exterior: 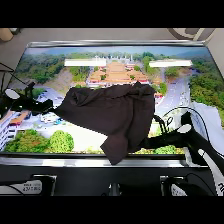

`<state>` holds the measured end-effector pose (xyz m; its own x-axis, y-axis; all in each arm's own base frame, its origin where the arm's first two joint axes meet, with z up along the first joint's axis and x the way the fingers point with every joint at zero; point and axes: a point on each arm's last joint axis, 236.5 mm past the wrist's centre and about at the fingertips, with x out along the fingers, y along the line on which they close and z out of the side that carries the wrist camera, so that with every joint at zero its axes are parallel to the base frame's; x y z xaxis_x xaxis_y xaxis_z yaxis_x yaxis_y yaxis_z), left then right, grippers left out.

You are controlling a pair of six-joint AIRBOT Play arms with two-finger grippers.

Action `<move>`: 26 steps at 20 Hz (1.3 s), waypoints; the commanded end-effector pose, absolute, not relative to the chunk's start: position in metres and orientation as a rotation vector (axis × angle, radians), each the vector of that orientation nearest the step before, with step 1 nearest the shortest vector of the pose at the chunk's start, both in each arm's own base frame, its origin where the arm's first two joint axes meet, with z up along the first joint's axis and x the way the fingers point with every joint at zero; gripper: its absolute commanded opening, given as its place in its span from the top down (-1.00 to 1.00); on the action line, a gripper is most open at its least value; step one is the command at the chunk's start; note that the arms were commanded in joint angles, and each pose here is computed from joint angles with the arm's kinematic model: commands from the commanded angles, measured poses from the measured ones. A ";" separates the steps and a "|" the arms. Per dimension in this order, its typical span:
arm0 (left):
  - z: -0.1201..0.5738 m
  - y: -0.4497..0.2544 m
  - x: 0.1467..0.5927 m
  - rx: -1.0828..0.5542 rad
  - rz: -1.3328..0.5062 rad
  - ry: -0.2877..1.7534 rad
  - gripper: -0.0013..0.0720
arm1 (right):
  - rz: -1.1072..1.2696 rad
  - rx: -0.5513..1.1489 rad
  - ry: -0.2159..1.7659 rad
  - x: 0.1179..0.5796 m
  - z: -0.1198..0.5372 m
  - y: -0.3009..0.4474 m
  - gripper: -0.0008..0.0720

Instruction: Fold the shirts.

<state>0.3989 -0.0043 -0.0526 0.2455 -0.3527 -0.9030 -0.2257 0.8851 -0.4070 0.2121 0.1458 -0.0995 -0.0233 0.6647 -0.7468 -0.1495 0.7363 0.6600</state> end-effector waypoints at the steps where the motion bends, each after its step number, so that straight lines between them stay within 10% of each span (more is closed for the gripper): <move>1: -0.035 -0.005 0.398 -0.501 -0.103 1.306 0.89 | 0.674 0.449 1.412 0.222 -0.100 0.167 0.91; 8: 0.261 -0.004 0.419 -0.267 -0.171 0.517 0.89 | 0.581 -0.342 0.836 0.344 0.126 0.091 0.91; 14: 0.592 -0.014 0.214 -0.244 -0.132 -0.498 0.89 | 0.064 -0.573 -0.134 0.254 0.523 0.024 0.91; 18: 0.590 -0.034 0.167 -0.205 -0.163 -0.495 0.89 | 0.035 -0.558 -0.233 0.204 0.552 0.022 0.91; 26: 0.525 -0.026 0.217 -0.140 -0.111 -0.196 0.89 | 0.030 -0.522 -0.074 0.237 0.518 0.011 0.91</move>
<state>0.1996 -0.0322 0.5536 0.9381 -0.1144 0.3270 0.1695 0.9748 -0.1452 0.2229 0.0185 0.5365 0.9861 0.0798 0.1458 0.0058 0.8599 -0.5104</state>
